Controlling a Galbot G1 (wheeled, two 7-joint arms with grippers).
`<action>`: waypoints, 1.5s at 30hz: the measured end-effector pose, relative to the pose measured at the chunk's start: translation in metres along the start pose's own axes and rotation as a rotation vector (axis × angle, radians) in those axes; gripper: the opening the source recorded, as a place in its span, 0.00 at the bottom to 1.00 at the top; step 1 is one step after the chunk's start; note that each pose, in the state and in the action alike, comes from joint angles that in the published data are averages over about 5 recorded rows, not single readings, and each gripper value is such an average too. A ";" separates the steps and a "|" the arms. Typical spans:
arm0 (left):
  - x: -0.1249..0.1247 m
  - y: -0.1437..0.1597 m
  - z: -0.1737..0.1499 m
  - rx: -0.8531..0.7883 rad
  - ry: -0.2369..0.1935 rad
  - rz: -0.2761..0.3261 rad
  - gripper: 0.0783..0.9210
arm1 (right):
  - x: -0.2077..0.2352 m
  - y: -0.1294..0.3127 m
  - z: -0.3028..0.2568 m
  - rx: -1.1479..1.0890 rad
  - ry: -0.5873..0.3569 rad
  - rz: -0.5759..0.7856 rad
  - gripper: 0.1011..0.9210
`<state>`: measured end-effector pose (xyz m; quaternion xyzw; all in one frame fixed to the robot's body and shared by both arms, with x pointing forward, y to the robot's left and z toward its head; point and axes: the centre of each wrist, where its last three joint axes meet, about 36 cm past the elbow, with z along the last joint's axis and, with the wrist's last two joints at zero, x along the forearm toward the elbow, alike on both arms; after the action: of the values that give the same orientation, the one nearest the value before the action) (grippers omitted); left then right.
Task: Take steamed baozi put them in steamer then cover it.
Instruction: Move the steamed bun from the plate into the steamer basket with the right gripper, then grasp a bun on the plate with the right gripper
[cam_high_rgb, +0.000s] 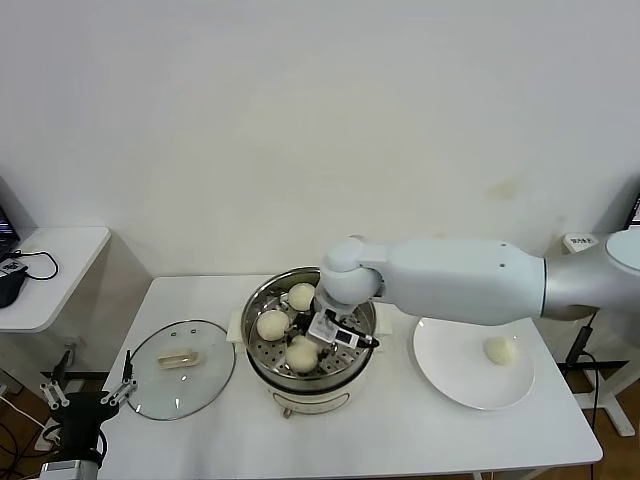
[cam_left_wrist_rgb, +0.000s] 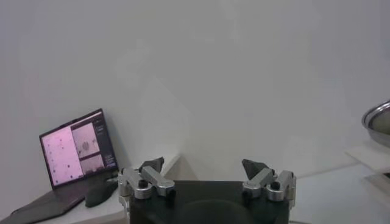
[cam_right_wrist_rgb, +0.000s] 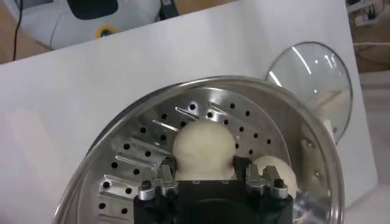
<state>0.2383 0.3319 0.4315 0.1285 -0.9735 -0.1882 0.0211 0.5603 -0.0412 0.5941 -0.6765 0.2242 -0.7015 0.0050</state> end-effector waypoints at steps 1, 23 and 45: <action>0.000 0.000 0.000 -0.001 -0.001 0.000 0.88 | 0.003 0.000 0.001 -0.002 0.004 0.004 0.83; -0.001 0.001 -0.008 -0.030 -0.028 0.046 0.88 | 0.119 0.111 0.074 -0.642 0.156 0.120 0.88; 0.001 -0.005 -0.004 -0.058 -0.015 0.093 0.88 | 0.087 0.344 0.120 -1.101 0.358 0.024 0.88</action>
<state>0.2386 0.3260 0.4335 0.0809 -0.9727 -0.2160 0.0263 0.5647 -0.4147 0.5637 -0.4477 0.5614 -0.5847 -0.3776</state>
